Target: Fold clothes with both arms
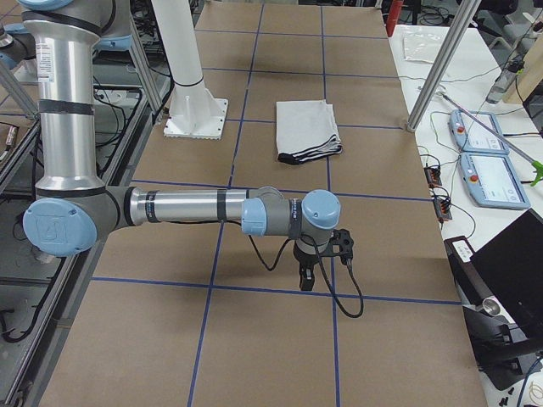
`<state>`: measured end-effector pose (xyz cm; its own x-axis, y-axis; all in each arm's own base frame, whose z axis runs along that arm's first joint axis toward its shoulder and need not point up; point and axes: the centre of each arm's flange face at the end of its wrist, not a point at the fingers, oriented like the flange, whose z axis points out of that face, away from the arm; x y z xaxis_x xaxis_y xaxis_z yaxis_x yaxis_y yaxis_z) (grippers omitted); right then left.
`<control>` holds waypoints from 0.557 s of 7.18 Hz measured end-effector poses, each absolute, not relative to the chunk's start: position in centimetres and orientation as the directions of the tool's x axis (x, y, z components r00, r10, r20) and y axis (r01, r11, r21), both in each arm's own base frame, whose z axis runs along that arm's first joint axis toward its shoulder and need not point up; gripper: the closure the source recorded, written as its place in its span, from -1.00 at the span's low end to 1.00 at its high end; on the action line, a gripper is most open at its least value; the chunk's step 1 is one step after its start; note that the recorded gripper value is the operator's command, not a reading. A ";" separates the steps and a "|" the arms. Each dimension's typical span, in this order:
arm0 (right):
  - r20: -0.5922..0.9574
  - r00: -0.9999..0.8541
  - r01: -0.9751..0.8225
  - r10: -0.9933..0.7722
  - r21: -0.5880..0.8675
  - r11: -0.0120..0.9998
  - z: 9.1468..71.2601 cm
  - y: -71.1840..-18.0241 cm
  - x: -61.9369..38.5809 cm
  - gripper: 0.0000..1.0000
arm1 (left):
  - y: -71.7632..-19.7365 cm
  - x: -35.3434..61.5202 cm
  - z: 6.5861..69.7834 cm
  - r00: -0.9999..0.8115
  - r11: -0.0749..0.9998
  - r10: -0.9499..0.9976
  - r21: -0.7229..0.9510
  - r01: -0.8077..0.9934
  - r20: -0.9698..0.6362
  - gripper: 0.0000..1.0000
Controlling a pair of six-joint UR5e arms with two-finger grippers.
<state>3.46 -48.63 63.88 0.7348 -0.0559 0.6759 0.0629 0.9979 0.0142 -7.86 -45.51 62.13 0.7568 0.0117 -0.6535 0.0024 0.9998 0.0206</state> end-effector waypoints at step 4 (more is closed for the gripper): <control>0.676 0.735 0.063 -0.057 0.016 0.998 63.8 -48.7 3.5 -1.00 | -46.2 -7.8 61.5 0.756 0.997 0.045 0.071 0.002 -0.653 -1.00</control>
